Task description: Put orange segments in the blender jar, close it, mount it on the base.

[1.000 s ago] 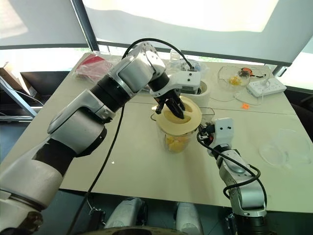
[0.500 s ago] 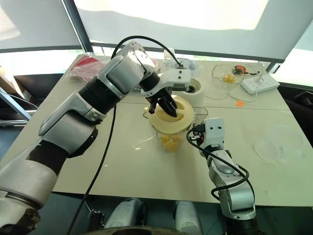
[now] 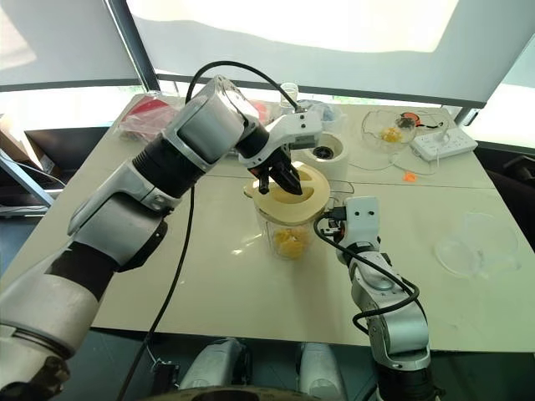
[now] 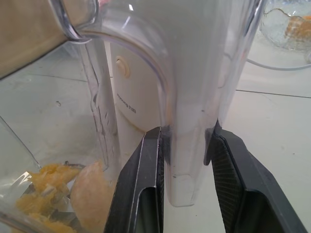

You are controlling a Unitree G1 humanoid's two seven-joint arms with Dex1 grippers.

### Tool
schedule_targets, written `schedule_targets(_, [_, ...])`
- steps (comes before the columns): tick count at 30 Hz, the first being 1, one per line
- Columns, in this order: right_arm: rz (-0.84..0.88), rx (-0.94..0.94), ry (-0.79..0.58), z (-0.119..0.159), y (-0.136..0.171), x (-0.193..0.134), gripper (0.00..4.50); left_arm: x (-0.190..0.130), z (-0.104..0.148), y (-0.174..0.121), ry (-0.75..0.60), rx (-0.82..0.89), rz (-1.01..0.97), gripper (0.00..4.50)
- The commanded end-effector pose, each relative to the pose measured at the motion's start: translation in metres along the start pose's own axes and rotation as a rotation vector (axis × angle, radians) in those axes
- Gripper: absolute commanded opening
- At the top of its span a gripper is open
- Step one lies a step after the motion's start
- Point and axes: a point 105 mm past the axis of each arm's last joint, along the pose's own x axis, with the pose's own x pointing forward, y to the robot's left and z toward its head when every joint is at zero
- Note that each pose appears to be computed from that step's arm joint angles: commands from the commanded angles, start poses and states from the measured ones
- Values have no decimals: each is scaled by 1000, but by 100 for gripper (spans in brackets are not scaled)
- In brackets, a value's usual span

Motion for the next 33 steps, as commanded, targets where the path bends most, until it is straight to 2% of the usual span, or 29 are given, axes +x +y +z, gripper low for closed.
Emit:
schedule_targets(1, [-74,-34,-177,44,-11,-14,83,28,-98,20,306,-242,143,24])
schedule_targets(12, [-87,-72,-157,44,-13,-12,83,34,-110,20,338,-330,197,24])
schedule_targets(24, [-50,-82,-149,42,-9,-12,83,30,-97,11,289,-158,128,24])
schedule_targets(29, [-50,-89,-146,41,-10,-11,83,28,-101,9,323,-225,124,24])
schedule_targets(33, [-49,-96,-147,42,-9,-10,83,29,-104,8,325,-212,128,24])
